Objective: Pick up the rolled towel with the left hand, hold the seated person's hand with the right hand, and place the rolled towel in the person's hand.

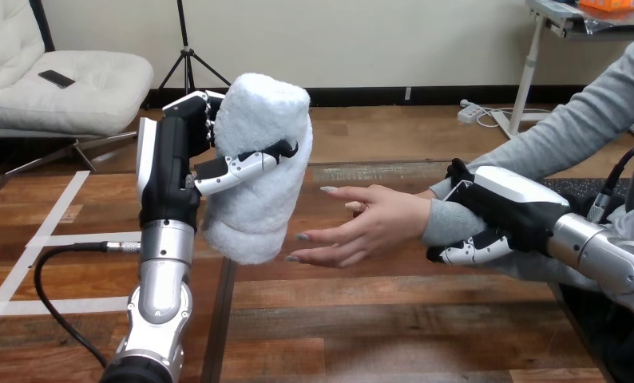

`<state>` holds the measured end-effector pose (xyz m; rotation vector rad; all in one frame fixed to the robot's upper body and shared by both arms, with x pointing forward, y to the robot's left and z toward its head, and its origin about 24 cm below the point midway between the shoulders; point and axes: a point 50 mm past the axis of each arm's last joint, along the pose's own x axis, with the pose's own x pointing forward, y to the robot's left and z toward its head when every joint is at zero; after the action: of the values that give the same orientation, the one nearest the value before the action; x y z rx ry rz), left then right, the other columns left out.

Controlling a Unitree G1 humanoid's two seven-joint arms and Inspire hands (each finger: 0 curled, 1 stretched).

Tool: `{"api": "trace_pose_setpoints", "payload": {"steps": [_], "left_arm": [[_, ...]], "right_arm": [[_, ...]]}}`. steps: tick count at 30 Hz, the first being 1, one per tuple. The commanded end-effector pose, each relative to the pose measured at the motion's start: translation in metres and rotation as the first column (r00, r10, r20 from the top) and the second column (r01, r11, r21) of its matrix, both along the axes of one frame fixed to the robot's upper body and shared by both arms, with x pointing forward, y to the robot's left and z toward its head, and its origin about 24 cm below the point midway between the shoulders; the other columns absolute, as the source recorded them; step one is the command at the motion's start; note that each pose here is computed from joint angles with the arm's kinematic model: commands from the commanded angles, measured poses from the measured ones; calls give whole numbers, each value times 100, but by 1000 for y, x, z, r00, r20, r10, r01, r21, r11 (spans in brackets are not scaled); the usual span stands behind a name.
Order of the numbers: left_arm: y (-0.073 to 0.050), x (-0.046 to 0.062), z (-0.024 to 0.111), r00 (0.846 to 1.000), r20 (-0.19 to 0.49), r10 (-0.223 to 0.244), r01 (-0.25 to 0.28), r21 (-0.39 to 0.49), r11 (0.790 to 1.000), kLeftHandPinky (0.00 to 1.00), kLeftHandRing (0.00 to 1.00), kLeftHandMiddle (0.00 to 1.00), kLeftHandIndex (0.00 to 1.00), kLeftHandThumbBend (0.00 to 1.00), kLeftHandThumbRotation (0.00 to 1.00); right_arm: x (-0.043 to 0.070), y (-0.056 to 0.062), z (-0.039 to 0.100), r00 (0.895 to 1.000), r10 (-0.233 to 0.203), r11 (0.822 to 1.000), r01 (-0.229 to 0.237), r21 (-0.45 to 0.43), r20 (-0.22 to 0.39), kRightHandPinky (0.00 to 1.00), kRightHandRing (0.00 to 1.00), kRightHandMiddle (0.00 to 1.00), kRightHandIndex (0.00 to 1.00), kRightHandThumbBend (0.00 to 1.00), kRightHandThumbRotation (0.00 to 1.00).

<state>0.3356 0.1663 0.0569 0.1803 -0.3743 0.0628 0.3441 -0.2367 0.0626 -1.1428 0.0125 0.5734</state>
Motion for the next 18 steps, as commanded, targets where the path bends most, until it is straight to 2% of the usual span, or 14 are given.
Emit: {"api": "trace_pose_setpoints", "payload": {"steps": [1,18], "left_arm": [[-11,16,36,991,127,-37,38,-12,999,34,38,41,41,59,0],[-18,18,35,992,114,-50,55,-39,998,34,36,41,41,59,0]], "right_arm": [[17,24,29,993,42,994,-53,96,113,15,19,25,26,47,27],[20,29,33,992,48,994,-60,95,120,14,19,24,26,48,28]]}}
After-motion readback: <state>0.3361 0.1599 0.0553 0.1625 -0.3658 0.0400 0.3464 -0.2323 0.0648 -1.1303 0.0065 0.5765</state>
